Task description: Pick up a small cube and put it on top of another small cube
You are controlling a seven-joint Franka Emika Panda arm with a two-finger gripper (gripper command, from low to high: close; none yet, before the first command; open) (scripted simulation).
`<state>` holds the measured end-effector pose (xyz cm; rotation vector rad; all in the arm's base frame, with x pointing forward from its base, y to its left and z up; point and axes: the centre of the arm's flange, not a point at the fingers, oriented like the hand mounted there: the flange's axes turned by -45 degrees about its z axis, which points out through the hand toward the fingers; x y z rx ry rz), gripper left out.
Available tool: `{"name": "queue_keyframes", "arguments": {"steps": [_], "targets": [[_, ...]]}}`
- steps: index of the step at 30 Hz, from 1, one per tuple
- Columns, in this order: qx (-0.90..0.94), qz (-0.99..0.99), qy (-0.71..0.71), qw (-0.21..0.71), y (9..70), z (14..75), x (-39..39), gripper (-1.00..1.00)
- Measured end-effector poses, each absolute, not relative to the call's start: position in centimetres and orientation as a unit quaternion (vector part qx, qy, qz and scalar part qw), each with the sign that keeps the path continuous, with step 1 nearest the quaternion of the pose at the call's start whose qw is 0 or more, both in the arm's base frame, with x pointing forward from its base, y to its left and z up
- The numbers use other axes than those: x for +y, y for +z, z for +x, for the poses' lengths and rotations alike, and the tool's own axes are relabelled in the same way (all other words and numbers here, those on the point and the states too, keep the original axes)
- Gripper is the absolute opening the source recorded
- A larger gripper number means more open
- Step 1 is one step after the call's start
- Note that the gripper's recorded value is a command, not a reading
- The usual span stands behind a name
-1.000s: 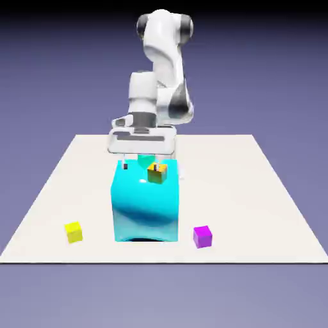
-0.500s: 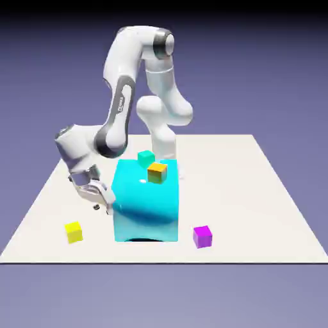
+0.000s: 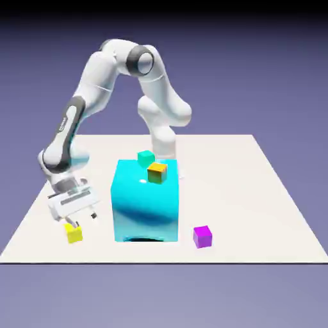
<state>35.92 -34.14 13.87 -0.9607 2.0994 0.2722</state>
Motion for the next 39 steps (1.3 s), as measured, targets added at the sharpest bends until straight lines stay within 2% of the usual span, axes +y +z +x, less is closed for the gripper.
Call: {"name": "queue_keyframes", "arguments": {"steps": [5, 10, 11, 13, 17, 23, 31, 39], "targets": [[0.876, -0.207, 0.1, 0.424, 13.9, 32.3, -37.6, 0.0], [0.876, -0.207, 0.1, 0.424, 8.8, 35.7, -35.9, 0.0], [0.876, -0.207, 0.1, 0.424, 8.8, 35.8, -35.8, -1.0], [0.876, -0.206, 0.099, 0.424, 8.8, 35.8, -35.8, -1.0], [0.876, -0.206, 0.099, 0.425, 13.8, 32.3, -37.6, -1.0], [0.794, -0.411, 0.19, 0.406, 13.8, 40.4, -31.4, -1.0], [0.683, -0.603, 0.211, 0.354, 18.9, 45.1, -28.9, -1.0], [0.554, -0.762, 0.206, 0.263, 24.7, 48.4, -26.8, -1.0]]}}
